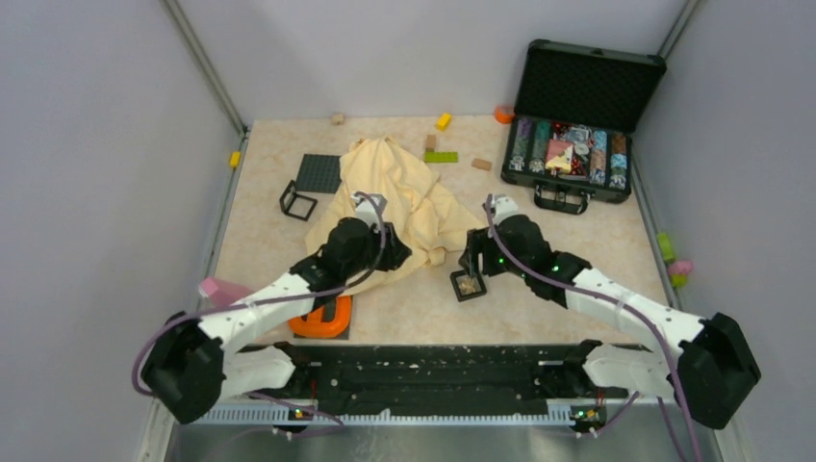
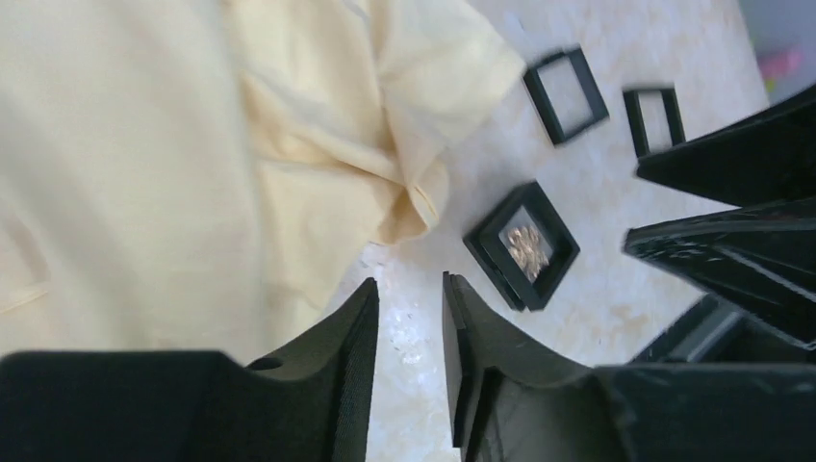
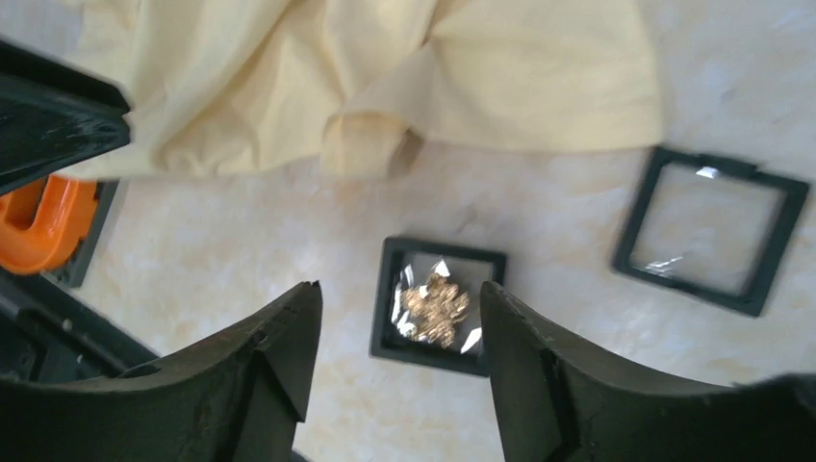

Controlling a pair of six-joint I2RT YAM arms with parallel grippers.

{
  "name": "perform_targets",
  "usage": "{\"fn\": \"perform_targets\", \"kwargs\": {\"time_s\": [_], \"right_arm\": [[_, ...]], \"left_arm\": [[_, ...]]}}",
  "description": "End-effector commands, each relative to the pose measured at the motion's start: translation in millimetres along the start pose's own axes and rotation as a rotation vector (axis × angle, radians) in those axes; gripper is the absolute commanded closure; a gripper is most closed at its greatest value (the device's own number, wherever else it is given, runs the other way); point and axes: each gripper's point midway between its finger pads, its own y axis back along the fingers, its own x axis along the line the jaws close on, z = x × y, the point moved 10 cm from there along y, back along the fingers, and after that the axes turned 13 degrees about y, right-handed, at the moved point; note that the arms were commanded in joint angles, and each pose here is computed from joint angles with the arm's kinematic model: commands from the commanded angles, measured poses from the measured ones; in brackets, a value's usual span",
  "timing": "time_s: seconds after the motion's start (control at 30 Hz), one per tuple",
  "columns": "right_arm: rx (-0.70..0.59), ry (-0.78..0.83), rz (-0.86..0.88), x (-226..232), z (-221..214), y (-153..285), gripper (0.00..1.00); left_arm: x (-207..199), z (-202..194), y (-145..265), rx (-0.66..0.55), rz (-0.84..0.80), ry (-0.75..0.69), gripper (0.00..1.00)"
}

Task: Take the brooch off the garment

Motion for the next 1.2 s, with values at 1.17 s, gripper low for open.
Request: {"fn": "perform_targets", "kwargs": {"time_s": [1.17], "right_arm": [[-0.557, 0.032, -0.863, -203, -43, -5, 0.24]], "left_arm": [[194, 72, 63, -0.908, 0.628, -0.303, 0.20]]}}
